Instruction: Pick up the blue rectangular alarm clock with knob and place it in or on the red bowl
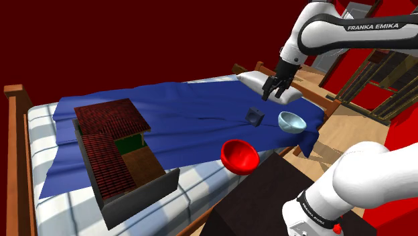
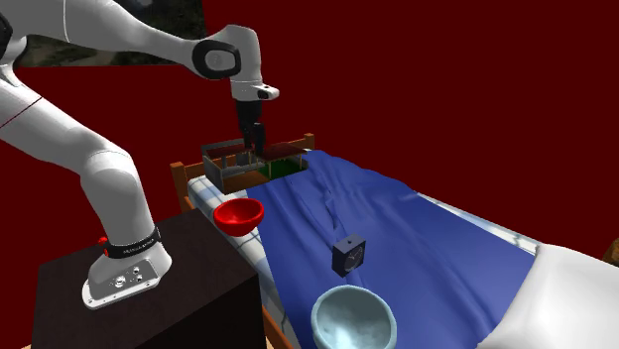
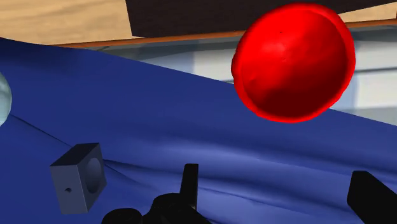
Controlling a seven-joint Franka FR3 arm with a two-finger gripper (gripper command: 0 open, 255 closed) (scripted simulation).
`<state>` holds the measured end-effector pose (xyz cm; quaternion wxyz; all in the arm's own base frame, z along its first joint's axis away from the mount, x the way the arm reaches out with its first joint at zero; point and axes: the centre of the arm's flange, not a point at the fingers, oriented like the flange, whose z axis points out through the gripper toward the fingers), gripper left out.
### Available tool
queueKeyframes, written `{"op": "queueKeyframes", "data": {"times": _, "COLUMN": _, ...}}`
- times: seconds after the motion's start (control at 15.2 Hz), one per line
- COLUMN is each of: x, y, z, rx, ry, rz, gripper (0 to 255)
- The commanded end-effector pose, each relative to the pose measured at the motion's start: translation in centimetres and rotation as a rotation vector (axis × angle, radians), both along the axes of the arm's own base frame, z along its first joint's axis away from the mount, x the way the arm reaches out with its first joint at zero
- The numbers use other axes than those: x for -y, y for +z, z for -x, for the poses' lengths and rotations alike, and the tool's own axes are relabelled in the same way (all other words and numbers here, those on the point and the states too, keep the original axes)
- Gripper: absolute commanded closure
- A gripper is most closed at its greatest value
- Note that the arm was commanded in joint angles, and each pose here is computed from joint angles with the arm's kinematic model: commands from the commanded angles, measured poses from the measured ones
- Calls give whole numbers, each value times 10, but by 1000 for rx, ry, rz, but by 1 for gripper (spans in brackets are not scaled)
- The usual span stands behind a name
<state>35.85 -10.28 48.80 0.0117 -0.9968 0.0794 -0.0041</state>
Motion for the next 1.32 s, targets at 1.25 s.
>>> {"op": "queueKeyframes", "data": {"times": 1.25, "x": 202, "y": -166, "z": -102, "rx": -15, "ry": -46, "rz": 4, "gripper": 0}}
